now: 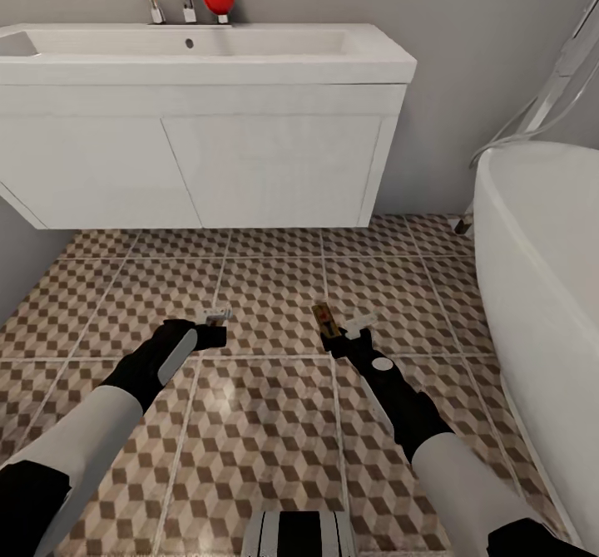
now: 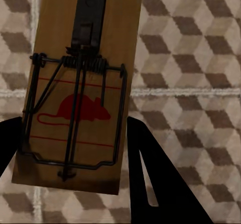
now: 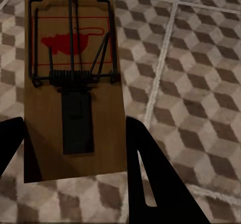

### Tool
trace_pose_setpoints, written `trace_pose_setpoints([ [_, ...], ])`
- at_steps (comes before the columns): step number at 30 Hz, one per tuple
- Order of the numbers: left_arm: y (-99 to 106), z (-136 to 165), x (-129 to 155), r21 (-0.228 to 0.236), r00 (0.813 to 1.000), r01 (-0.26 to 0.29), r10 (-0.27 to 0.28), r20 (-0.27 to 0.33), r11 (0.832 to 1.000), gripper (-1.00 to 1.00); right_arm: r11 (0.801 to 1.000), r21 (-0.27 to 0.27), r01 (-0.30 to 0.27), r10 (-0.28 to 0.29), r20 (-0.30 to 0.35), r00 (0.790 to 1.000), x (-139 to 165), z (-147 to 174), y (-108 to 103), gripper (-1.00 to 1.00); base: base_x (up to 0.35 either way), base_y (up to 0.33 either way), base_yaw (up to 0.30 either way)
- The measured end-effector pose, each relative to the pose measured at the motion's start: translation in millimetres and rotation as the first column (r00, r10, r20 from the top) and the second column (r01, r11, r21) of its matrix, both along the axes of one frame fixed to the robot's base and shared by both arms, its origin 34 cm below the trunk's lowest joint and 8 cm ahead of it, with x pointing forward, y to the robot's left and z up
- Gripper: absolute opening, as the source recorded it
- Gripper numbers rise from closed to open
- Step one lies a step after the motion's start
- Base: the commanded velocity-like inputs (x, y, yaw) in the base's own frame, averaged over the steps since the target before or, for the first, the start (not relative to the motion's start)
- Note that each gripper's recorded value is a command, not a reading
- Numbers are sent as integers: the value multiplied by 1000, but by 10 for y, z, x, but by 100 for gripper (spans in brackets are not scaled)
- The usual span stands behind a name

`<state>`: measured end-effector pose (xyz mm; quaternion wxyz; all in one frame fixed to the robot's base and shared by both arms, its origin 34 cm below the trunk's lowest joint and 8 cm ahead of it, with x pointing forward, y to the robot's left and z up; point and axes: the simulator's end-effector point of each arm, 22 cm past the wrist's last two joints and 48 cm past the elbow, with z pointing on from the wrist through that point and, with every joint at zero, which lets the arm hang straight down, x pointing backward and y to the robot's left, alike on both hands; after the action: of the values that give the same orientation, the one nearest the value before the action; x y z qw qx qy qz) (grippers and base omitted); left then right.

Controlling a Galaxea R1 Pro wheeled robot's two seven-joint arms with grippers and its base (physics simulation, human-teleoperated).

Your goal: Take the four mousetraps from the cabinet in the bathroom and place them on the bathroom floor. Make sure all four end up on the same floor surface, and ensure that at least two of them are either under or directly next to the same bathroom sink.

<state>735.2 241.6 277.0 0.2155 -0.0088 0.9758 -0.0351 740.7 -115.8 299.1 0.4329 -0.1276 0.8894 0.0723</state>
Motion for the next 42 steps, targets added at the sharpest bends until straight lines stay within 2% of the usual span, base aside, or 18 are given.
trace_pose_setpoints([
  [4, -32, -92, -41, -3, 999, 14, -14, -29, 1000, -100, 1000, -1, 1, -1, -23, 1000, -51, -157, -4, -100, 0, 0, 0],
  [12, 56, -369, -142, 7, 997, 11, -11, -71, 1000, -100, 1000, -2, 1, -1, -68, 998, -160, -460, -13, -100, 0, 0, 0],
  [24, 56, -808, -339, 6, 990, 13, -12, -139, 1000, -100, 1000, -15, 4, -6, -132, 991, -334, -909, -104, -100, 0, 0, 0],
  [28, 10, -879, -330, -2, 990, 19, -19, -138, 1000, -100, 1000, -14, 6, -8, -149, 989, -387, -1038, -104, -100, 0, 0, 0],
  [31, -59, -865, -265, -14, 992, 31, -32, -122, 999, -100, 1000, -2, 10, -10, -101, 995, -222, -901, -75, -100, 0, 0, 0],
  [35, -116, -837, -275, -23, 987, 63, -66, -149, 998, -100, 1000, 15, 12, -12, -33, 999, -3, -680, -35, -100, 0, 0, 0],
  [42, -78, -951, -321, -20, 981, 82, -84, -176, 996, -100, 1000, 20, 14, -13, -47, 999, -28, -826, -24, -100, 0, 0, 0],
])
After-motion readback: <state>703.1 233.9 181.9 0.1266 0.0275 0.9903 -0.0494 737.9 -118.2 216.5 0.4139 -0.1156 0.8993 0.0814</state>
